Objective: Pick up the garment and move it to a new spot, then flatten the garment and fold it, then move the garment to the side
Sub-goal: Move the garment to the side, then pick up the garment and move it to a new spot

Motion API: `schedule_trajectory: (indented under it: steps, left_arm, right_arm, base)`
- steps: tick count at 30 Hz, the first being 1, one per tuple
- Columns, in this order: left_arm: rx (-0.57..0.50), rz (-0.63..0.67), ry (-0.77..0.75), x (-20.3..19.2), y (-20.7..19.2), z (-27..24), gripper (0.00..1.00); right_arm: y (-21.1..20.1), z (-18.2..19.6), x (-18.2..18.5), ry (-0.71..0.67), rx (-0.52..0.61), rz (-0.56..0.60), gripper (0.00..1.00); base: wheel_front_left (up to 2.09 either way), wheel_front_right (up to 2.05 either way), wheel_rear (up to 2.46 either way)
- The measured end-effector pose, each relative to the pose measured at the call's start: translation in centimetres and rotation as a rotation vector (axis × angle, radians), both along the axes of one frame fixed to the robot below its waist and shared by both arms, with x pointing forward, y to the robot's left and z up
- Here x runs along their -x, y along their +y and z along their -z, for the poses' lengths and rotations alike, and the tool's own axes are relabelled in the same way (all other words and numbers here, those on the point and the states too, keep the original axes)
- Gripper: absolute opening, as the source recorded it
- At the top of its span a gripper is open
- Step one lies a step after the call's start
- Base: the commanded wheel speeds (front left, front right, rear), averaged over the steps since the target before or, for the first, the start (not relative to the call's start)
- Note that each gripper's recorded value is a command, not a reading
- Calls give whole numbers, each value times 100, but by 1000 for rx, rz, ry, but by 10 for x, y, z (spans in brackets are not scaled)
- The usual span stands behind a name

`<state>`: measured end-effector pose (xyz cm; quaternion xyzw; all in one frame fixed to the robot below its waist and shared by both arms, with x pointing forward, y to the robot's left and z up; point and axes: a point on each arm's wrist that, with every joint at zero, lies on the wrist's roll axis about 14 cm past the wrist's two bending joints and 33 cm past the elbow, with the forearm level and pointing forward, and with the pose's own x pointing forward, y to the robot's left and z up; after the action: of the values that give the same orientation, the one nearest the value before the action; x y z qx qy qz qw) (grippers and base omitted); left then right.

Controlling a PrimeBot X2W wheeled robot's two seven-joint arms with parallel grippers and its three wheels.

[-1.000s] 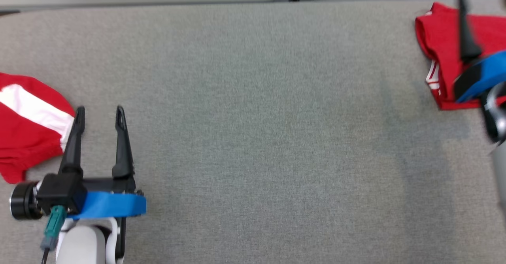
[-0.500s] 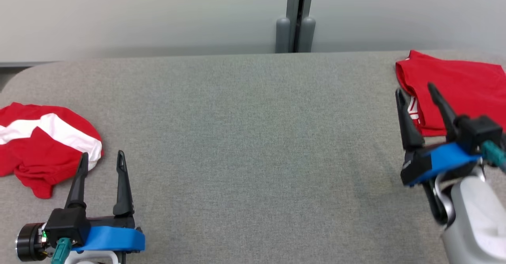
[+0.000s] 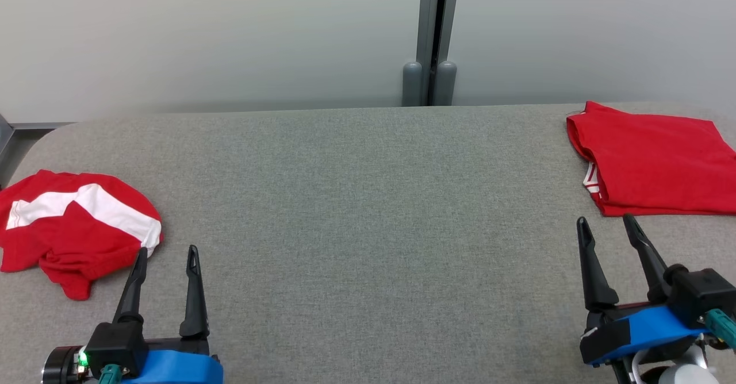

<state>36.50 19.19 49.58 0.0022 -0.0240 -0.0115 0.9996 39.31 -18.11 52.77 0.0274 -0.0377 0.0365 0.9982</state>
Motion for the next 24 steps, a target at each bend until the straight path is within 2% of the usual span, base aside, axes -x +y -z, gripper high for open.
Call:
schedule_trajectory:
  steps: [6,24]
  left_arm:
    - [-2,0,-3,3,0,-1,100]
    - [-4,-22,15,8,8,5,100]
  right_arm:
    - [1,5,12,30,2,2,100]
    - [8,12,9,53,-19,-17,100]
  base:
    - [0,0,0]
    - [0,0,0]
